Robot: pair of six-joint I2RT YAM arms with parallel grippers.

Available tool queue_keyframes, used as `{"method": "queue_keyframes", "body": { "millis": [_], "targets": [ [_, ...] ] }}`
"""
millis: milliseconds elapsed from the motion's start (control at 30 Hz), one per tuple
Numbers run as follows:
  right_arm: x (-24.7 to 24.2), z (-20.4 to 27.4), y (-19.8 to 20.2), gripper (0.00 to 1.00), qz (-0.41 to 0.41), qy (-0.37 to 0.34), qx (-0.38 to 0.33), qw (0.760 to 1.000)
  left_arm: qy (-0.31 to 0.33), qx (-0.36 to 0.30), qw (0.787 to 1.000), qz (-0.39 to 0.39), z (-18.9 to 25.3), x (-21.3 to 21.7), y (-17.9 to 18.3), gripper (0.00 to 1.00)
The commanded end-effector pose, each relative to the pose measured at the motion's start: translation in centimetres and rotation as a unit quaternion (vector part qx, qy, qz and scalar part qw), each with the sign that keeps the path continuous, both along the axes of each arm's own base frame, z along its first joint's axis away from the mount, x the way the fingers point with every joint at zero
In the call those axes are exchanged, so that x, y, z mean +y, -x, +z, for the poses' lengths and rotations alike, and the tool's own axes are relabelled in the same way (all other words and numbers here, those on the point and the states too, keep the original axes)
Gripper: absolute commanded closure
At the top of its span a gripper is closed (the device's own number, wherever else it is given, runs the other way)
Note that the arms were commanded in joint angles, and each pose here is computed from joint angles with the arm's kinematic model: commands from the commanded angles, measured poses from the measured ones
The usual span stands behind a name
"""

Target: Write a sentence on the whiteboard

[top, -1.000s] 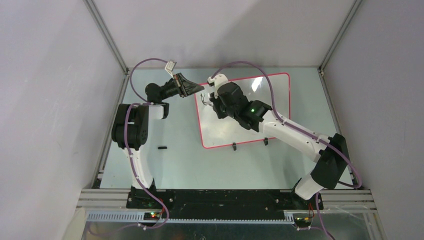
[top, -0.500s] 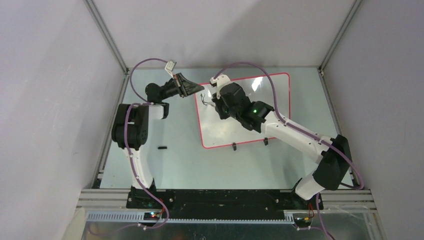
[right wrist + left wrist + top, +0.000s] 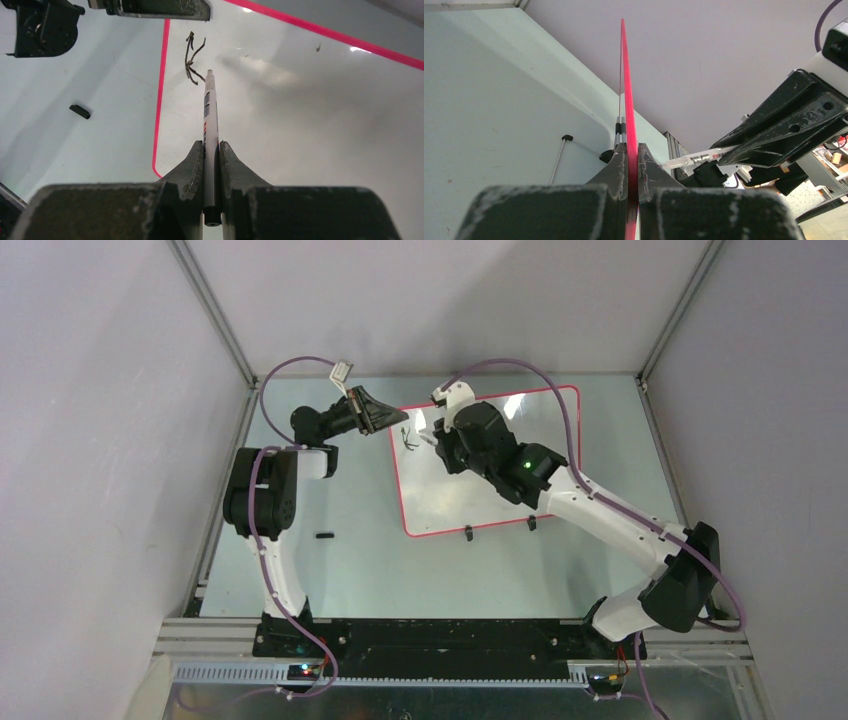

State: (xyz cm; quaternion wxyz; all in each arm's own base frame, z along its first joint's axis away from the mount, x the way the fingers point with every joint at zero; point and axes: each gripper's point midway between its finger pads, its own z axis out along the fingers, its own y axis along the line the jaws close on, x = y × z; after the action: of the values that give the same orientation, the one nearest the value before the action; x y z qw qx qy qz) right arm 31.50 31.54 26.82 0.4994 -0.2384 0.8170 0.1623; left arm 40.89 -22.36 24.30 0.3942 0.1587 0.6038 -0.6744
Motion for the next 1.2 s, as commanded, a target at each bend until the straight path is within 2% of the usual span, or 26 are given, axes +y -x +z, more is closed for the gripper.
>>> {"method": "queue_keyframes", "body": {
  "millis": [0, 400, 767, 967, 1033, 1167],
  "targets": [
    [-0.1, 2.8, -0.3, 1.0, -0.004, -0.031, -0.034, 0.999, 0.002, -0.077, 0.997, -0.023, 3.3, -1.0, 2.2, 1.0],
    [-0.8, 2.6, -1.0, 1.0, -0.014, -0.048, -0.077, 0.996, 0.003, -0.073, 0.997, -0.023, 3.2, -1.0, 2.0, 1.0],
    [-1.1, 1.8, -1.1, 1.0, -0.024, -0.053, -0.08, 0.995, 0.003, -0.07, 0.997, -0.024, 3.1, -1.0, 1.9, 1.0],
    [-0.3, 2.4, -0.7, 1.0, -0.02, -0.081, -0.081, 0.993, 0.003, -0.071, 0.997, -0.024, 3.1, -1.0, 1.9, 1.0],
    [-0.3, 2.8, -0.8, 1.0, -0.037, -0.09, -0.085, 0.992, 0.003, -0.071, 0.997, -0.024, 3.1, -1.0, 2.0, 1.0],
    [-0.9, 3.7, -1.2, 1.0, -0.136, -0.112, -0.111, 0.978, 0.002, -0.072, 0.997, -0.023, 3.2, -1.0, 2.0, 1.0]
  ]
}}
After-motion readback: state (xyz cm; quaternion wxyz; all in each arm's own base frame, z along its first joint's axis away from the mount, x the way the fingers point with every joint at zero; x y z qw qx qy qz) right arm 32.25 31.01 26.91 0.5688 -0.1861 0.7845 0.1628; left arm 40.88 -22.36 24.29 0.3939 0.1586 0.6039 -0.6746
